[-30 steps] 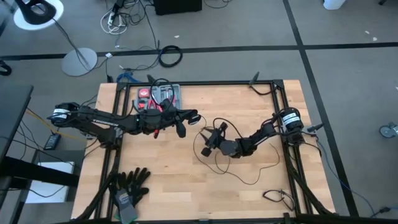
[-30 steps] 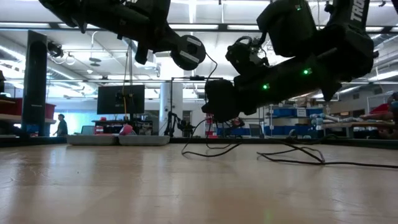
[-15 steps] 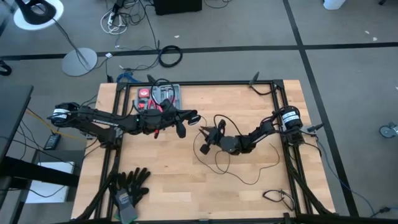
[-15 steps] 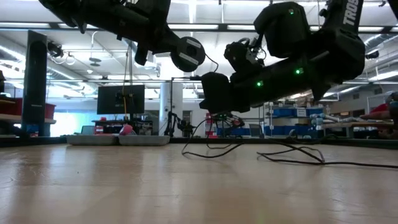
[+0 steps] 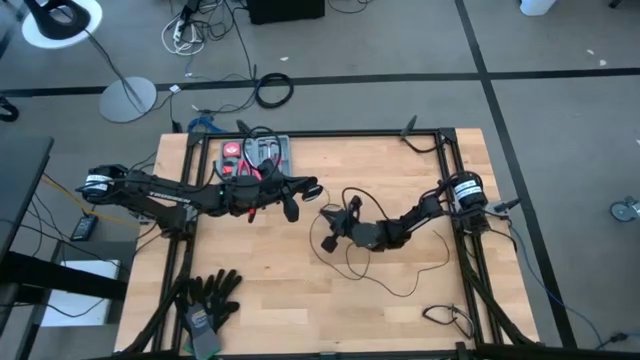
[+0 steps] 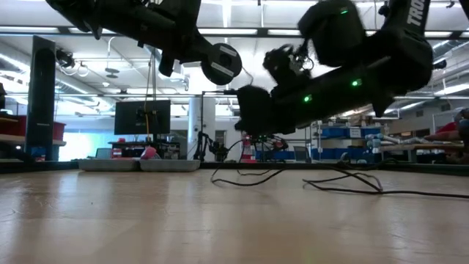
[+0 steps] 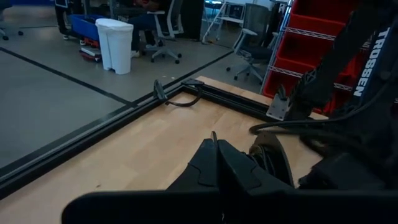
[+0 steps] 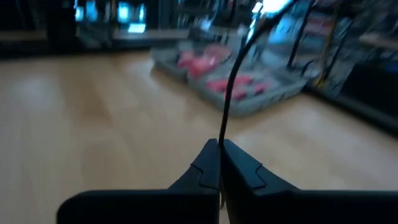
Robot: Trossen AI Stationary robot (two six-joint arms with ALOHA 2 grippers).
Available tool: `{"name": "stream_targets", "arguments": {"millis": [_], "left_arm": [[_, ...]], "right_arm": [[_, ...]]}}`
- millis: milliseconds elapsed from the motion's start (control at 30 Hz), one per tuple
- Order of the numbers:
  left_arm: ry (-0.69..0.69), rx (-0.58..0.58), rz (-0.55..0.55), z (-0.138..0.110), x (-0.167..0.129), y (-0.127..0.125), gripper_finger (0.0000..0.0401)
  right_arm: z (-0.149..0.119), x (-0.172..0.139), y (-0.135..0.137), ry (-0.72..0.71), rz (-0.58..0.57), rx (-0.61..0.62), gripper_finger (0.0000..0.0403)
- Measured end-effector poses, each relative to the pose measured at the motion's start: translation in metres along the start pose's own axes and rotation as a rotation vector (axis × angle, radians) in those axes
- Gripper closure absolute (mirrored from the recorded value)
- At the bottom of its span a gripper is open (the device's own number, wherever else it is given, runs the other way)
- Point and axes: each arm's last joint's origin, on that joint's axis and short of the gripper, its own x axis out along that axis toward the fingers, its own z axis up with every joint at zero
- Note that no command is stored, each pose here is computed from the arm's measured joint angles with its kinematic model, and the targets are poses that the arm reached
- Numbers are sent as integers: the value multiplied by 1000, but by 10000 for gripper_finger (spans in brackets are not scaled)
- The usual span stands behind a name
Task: Coil cords
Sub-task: Coil the black wire onto the spool
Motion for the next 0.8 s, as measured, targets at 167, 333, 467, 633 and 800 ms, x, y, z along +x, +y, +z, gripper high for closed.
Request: {"name": "stream_targets", "arguments": {"millis": [167, 333, 467, 633, 800], "left_arm": [[-3, -14, -1, 0, 0, 0, 401], [0, -26, 1, 0, 0, 0, 401], [33, -25, 50, -6, 2, 2, 401], [100, -14, 106, -24, 12, 3, 401], [174, -8, 150, -45, 21, 4, 401]], "right_arm": [[3, 24, 4, 220, 33, -13, 401], [21, 41, 6, 256, 98, -46, 402], [35, 48, 11, 230, 170, -88, 402], [49, 52, 18, 228, 213, -151, 402], [50, 47, 25, 224, 229, -175, 403]]}}
